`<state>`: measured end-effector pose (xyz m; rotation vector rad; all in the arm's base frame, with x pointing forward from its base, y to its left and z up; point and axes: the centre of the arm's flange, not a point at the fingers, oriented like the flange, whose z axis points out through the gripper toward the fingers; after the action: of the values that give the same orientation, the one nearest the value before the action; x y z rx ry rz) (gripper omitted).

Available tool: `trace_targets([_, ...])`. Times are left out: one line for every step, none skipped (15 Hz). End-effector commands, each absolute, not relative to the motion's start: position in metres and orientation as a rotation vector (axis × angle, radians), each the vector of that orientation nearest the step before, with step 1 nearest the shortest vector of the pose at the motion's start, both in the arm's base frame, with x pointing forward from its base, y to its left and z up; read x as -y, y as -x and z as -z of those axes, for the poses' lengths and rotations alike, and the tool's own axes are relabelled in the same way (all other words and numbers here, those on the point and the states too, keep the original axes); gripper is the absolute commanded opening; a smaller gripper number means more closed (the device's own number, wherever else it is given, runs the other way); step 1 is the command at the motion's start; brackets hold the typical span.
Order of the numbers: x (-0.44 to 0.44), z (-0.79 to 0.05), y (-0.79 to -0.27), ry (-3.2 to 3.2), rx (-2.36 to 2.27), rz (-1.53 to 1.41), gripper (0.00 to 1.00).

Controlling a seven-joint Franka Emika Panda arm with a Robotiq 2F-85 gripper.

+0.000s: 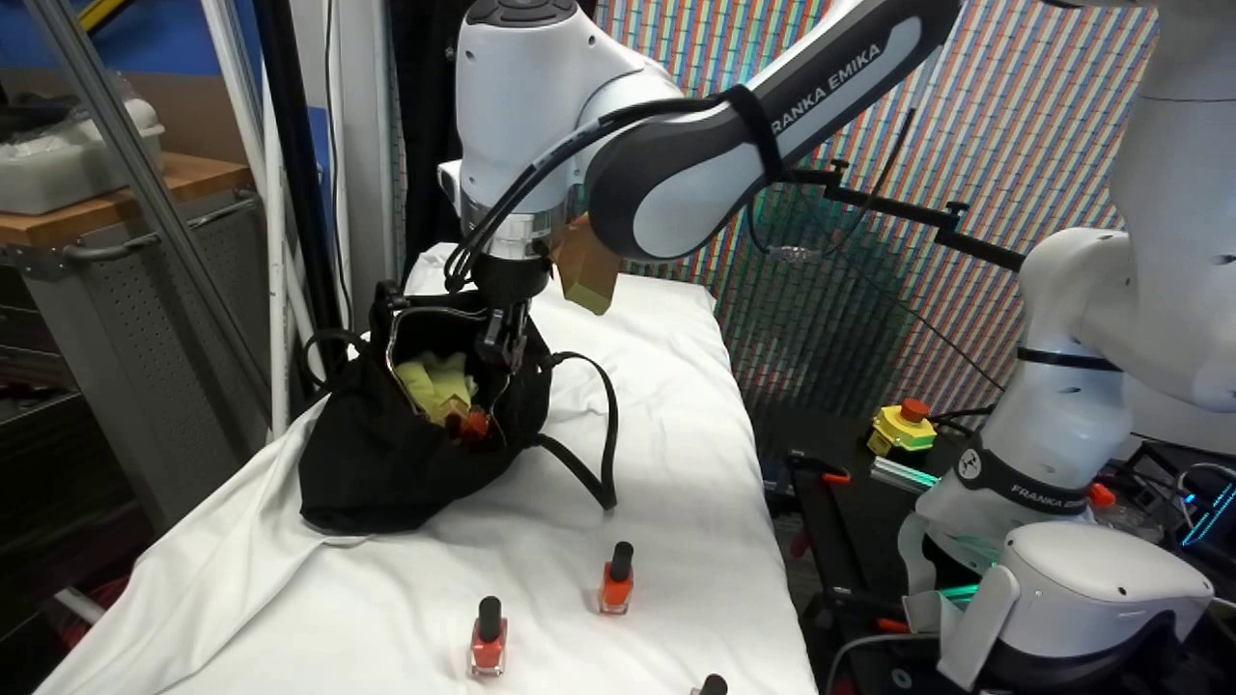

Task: Pick up the nail polish and put them in the bag

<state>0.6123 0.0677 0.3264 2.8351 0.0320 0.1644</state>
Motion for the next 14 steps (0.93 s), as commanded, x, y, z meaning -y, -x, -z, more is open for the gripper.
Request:
trace_targets([-0.066,-0.324,-0.648,-2.799,0.057,-0.229,0.19])
trace_targets([-0.064,-0.324,-0.653,-2.8,0.078,-0.239,0.19])
trace_targets([-0.063,-0.322,-0.657,-2.794,0.097,-0.249,0.2])
trace_targets([-0.061,-0.321,-0.661,-2.792,0.118,-0.257,0.2])
trace_targets([-0.059,-0.319,-0.664,-2.789,0.137,-0.266,0.2])
trace_targets([-0.057,-0.318,-0.668,-2.783,0.158,-0.28,0.2])
trace_targets([-0.055,-0.318,-0.671,-2.778,0.177,-0.288,0.2])
trace_targets([-0.053,-0.317,-0.674,-2.776,0.192,-0.294,0.2])
trace_targets([-0.052,-0.316,-0.676,-2.773,0.209,-0.302,0.2])
trace_targets([-0.051,-0.315,-0.678,-2.771,0.223,-0.306,0.21])
trace_targets([-0.05,-0.314,-0.679,-2.77,0.237,-0.312,0.23])
trace_targets([-0.049,-0.313,-0.68,-2.769,0.247,-0.315,0.65])
trace_targets([-0.048,-0.313,-0.681,-2.769,0.257,-0.314,0.66])
trace_targets([-0.048,-0.311,-0.68,-2.768,0.261,-0.316,0.7])
